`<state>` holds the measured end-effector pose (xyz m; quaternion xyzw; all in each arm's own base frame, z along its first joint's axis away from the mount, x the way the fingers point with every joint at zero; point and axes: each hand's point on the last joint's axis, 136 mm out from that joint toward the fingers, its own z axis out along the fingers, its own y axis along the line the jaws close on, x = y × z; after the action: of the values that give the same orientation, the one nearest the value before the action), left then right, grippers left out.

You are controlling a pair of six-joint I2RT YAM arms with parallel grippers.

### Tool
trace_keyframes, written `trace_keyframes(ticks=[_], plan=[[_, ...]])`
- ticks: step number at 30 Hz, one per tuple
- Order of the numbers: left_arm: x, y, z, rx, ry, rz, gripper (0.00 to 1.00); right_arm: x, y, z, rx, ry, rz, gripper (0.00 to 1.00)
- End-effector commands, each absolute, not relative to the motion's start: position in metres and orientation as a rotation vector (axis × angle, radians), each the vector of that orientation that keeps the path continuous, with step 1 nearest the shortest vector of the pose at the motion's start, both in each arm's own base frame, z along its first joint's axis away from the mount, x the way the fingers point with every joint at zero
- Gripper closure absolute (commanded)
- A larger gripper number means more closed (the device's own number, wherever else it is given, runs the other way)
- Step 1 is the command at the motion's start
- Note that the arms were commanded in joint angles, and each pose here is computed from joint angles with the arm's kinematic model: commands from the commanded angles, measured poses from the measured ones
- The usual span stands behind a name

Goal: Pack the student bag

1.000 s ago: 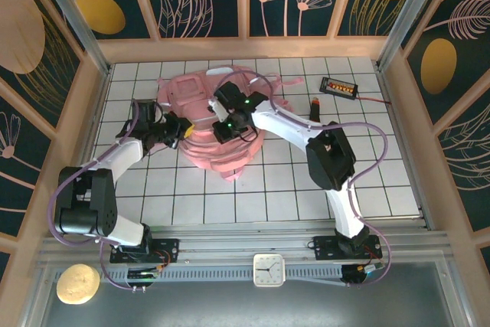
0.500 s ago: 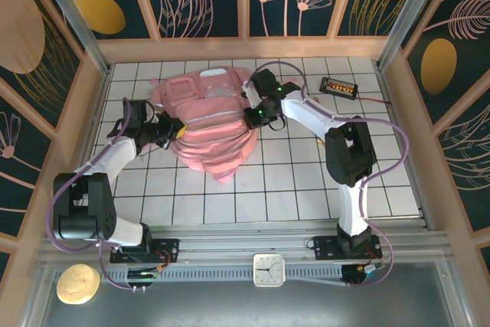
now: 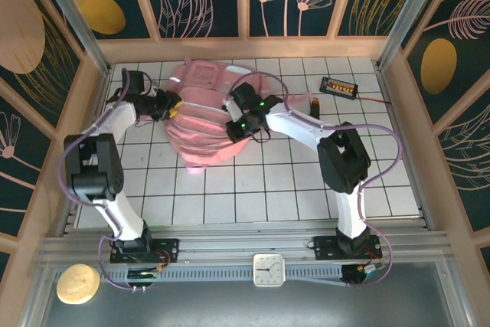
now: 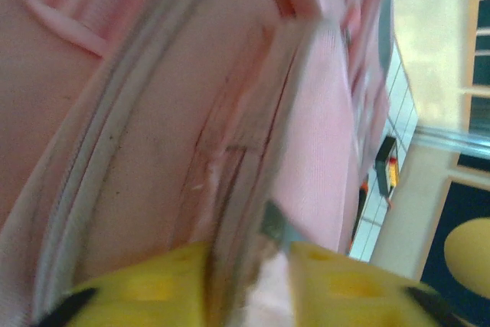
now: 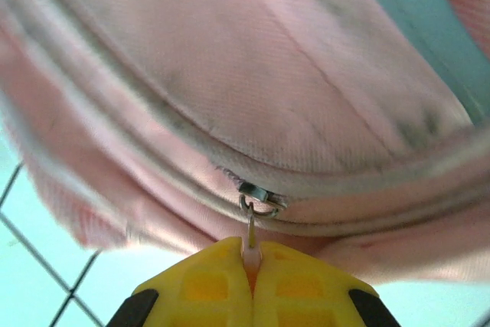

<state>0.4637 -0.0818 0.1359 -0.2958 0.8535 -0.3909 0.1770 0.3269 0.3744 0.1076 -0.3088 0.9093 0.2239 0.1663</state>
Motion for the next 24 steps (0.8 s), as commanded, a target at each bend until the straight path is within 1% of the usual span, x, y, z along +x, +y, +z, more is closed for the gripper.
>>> trace_keyframes(ticks=[1, 3, 5, 6, 10, 13, 16, 20, 24], plan=[[0.480, -0.075, 0.154, -0.766, 2.380, -1.074, 0.41, 0.287, 0.404, 0.121, -0.949, 2.615, 0.774, 1.00], [0.469, -0.073, 0.159, -0.751, 2.387, -1.038, 0.23, 0.291, 0.409, 0.116, -0.947, 2.617, 0.780, 1.00], [0.453, -0.073, 0.160, -0.750, 2.393, -1.036, 0.16, 0.295, 0.412, 0.115, -0.962, 2.609, 0.778, 1.00], [0.443, -0.075, 0.165, -0.754, 2.382, -1.049, 0.15, 0.298, 0.413, 0.115, -0.967, 2.604, 0.778, 1.00], [0.410, -0.084, 0.162, -0.847, 2.315, -1.173, 0.14, 0.304, 0.416, 0.120, -0.982, 2.588, 0.780, 1.00], [0.390, -0.091, 0.157, -0.927, 2.259, -1.263, 0.18, 0.305, 0.417, 0.121, -0.985, 2.586, 0.787, 1.00], [0.383, -0.098, 0.164, -0.938, 2.235, -1.287, 0.22, 0.304, 0.418, 0.121, -0.991, 2.590, 0.791, 1.00], [0.380, -0.115, 0.175, -0.945, 2.212, -1.315, 0.23, 0.304, 0.418, 0.122, -0.989, 2.587, 0.786, 1.00], [0.375, -0.130, 0.171, -1.008, 2.176, -1.338, 0.24, 0.304, 0.419, 0.124, -0.984, 2.581, 0.786, 1.00]])
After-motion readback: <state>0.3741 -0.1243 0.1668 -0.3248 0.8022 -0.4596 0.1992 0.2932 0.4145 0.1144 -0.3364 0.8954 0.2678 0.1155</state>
